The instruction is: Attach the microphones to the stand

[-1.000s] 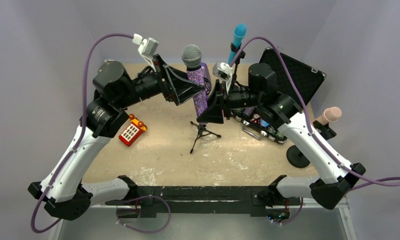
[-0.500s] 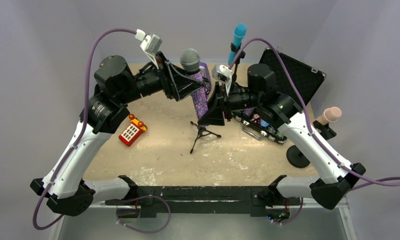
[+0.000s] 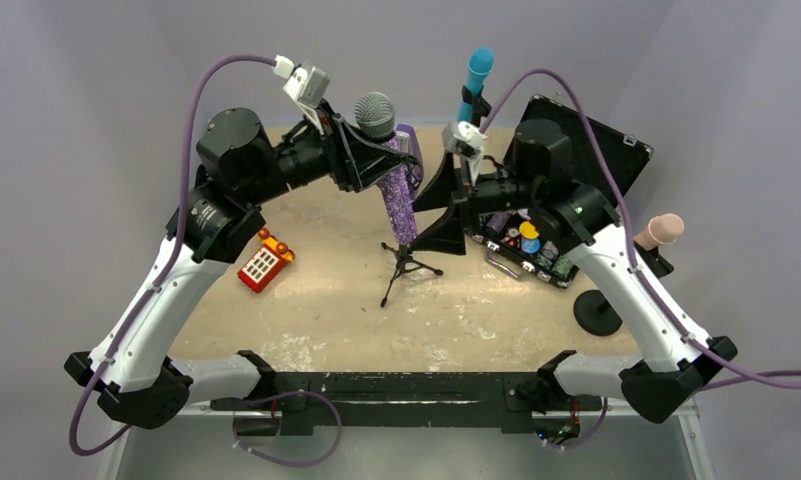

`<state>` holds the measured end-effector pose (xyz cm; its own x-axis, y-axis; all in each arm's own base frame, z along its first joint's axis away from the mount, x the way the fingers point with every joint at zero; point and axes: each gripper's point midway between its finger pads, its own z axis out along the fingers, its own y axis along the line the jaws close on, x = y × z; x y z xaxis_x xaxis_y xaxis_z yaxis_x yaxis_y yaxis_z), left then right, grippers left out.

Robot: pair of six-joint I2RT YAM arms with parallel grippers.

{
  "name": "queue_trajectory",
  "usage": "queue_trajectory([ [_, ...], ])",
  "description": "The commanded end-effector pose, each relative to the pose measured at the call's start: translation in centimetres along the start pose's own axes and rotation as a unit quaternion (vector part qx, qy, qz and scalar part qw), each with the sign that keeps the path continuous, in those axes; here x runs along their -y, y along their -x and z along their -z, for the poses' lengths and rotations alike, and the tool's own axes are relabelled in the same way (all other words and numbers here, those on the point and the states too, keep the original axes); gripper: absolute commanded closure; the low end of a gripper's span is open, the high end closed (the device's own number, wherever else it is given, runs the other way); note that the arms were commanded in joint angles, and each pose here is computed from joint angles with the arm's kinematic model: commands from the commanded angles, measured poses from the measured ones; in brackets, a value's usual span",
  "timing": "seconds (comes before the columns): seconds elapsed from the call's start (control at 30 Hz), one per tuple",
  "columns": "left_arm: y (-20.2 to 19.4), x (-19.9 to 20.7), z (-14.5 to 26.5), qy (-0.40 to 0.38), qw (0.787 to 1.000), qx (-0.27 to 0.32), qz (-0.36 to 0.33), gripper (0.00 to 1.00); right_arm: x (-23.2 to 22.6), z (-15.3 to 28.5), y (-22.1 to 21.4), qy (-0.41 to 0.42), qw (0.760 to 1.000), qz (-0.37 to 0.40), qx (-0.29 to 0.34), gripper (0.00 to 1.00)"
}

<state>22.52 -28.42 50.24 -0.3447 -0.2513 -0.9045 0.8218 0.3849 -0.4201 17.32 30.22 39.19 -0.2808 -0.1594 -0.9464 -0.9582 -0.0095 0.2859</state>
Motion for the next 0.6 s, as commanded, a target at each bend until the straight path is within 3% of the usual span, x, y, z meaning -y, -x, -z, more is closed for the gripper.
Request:
queue_trajectory([
  [0.0,6.1,-0.4,2.8,0.068,0.989,0.099,-0.09,1.0,-0.4,5.2,3.4,-0.028,0.994,0.094,0.049,0.14],
  [0.17,7.5,-3.5,1.6,0.124,0.978,0.098,-0.137,1.0,1.1,7.6,0.2,-0.087,0.986,0.136,0.042,0.11],
  [0.37,10.1,-6.7,-1.6,0.155,0.966,0.125,-0.162,1.0,1.4,7.8,-4.8,-0.089,0.986,0.14,0.03,0.1],
  [0.57,10.3,-9.9,-4.4,0.182,0.961,0.117,-0.172,1.0,1.6,7.8,-7.0,-0.082,0.987,0.133,0.032,0.1],
])
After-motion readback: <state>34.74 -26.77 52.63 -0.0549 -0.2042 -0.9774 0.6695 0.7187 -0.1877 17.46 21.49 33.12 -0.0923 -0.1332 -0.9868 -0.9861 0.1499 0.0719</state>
